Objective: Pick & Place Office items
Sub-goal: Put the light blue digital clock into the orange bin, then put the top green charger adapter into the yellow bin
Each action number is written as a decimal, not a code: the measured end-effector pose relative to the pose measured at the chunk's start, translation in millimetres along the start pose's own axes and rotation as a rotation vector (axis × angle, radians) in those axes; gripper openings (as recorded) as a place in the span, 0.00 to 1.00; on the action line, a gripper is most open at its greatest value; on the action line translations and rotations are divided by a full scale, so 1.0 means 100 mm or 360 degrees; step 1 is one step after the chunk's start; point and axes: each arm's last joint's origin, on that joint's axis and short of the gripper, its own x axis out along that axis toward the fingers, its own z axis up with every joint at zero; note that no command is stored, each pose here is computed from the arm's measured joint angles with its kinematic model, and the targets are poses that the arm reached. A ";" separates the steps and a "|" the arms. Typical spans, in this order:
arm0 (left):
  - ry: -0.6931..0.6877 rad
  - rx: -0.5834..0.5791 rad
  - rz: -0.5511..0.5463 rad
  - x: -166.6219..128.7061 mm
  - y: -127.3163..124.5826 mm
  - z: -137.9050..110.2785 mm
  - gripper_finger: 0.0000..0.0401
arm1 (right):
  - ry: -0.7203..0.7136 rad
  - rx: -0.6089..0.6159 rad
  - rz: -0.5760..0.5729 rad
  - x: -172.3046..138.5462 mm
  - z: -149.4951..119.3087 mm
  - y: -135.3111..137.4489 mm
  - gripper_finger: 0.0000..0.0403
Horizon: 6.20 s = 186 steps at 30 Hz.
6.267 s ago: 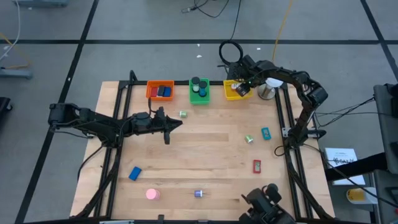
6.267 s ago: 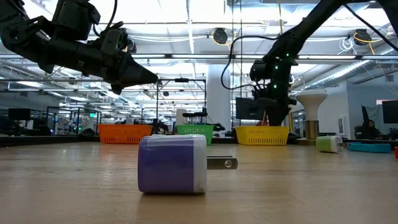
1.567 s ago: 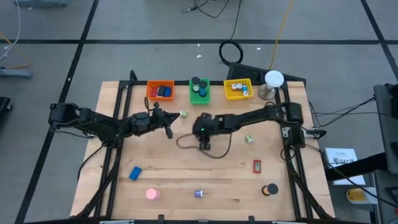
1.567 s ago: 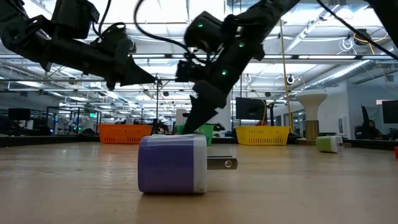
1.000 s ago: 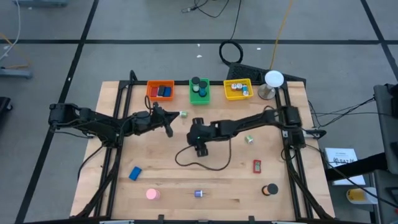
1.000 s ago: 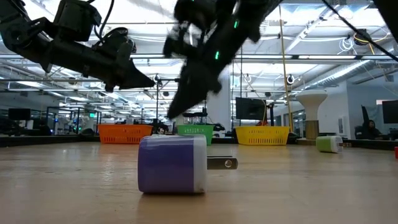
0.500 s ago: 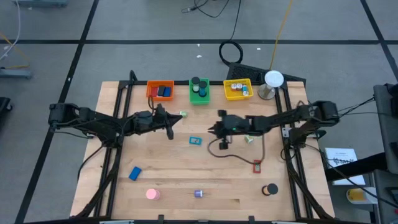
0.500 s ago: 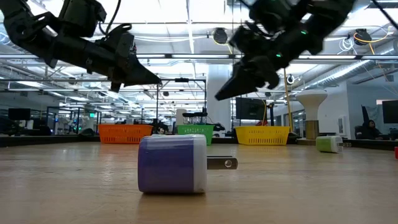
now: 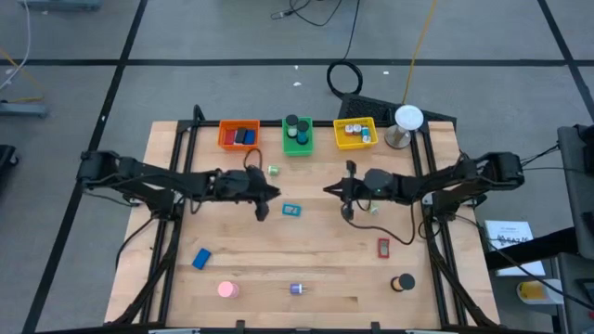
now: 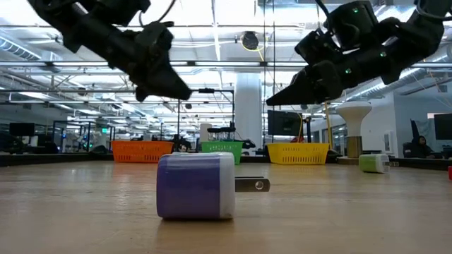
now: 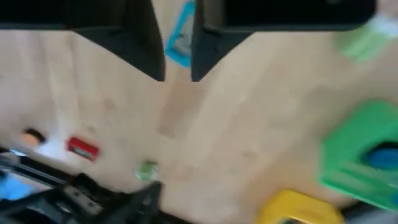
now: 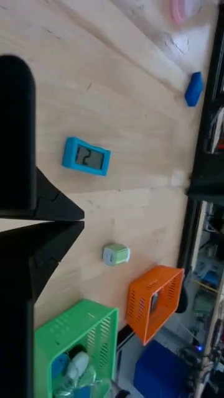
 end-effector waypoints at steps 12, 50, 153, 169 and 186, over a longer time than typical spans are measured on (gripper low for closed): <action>0.0403 0.0181 -0.0096 0.60 -0.26 -0.11 0.58 | 0.0011 -0.0042 -0.0002 -0.01 -0.03 0.00 0.00; 0.1024 0.0510 0.0014 1.14 -0.12 -0.08 0.43 | 0.0013 -0.0076 0.0000 -0.01 -0.03 0.00 0.00; 0.0548 -0.0747 0.1565 -0.35 2.26 0.55 0.45 | 0.0011 -0.0080 0.0005 -0.01 -0.03 0.00 0.00; -0.0376 0.0143 0.0414 0.05 1.07 0.36 0.02 | 0.0011 -0.0080 -0.0002 -0.01 -0.02 0.00 0.00; -0.0551 0.0292 0.0203 0.04 0.56 -0.06 0.02 | -0.0046 0.0075 -0.0011 -0.01 0.01 0.00 0.00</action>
